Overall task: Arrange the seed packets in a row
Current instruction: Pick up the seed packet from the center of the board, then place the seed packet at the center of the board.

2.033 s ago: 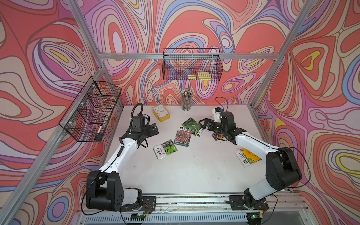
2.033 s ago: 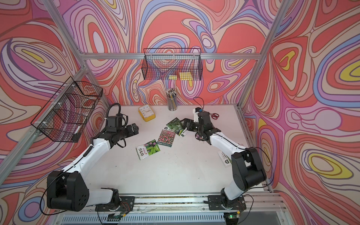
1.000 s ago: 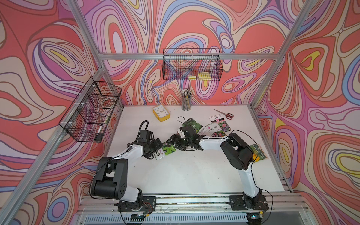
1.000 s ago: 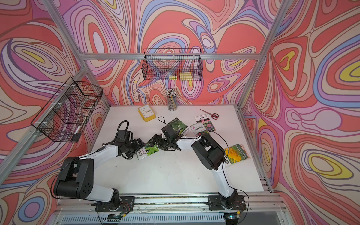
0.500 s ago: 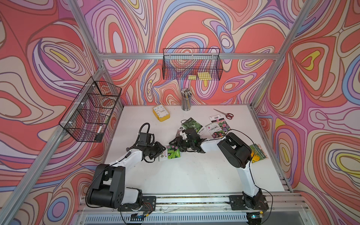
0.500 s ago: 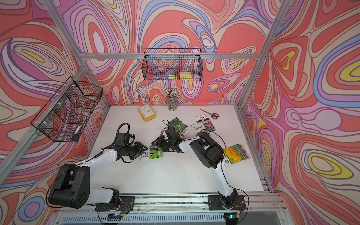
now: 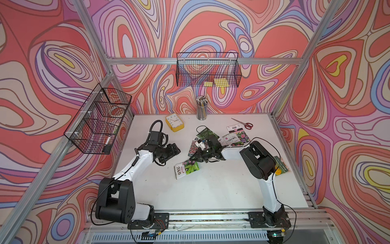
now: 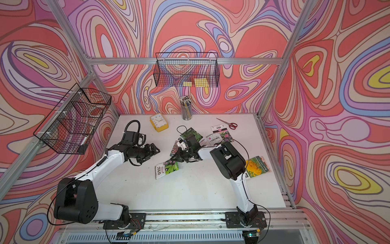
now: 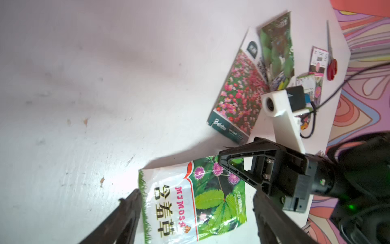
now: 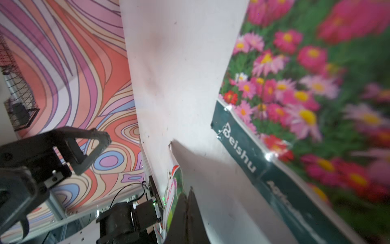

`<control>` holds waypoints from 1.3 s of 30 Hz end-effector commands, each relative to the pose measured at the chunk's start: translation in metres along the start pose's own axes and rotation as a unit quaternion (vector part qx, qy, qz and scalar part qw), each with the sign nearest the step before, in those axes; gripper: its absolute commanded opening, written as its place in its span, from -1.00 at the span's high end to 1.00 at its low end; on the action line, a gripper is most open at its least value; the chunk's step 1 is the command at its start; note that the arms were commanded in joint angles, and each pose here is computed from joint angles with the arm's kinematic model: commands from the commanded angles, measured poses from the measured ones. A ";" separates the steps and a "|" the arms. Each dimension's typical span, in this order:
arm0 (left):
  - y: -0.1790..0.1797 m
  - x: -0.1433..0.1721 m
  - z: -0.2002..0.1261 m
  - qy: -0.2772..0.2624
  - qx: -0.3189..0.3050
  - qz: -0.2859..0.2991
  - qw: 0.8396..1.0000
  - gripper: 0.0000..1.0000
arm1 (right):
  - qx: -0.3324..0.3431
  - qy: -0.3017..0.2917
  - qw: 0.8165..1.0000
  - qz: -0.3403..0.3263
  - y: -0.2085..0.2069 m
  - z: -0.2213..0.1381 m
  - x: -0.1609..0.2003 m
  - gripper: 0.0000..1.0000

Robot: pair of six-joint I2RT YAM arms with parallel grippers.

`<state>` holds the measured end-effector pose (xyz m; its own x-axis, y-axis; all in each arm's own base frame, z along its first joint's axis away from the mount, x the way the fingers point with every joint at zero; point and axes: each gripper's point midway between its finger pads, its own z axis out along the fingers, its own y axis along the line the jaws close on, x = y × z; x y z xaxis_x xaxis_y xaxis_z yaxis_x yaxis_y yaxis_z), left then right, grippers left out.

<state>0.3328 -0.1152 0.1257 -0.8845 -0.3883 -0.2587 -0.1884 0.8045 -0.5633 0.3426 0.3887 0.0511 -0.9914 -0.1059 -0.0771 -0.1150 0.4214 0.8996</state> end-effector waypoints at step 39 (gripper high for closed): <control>-0.074 0.076 0.019 0.149 0.126 0.169 0.966 1.00 | -0.078 -0.052 0.987 -0.131 0.062 -0.104 -0.063 -0.44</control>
<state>0.2805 -0.2171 0.1296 -0.9665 0.1062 -0.2338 0.2426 0.6759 -0.6959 0.3725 0.3452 0.1477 -0.9252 -0.2198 -0.3094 -0.3411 0.1239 0.9318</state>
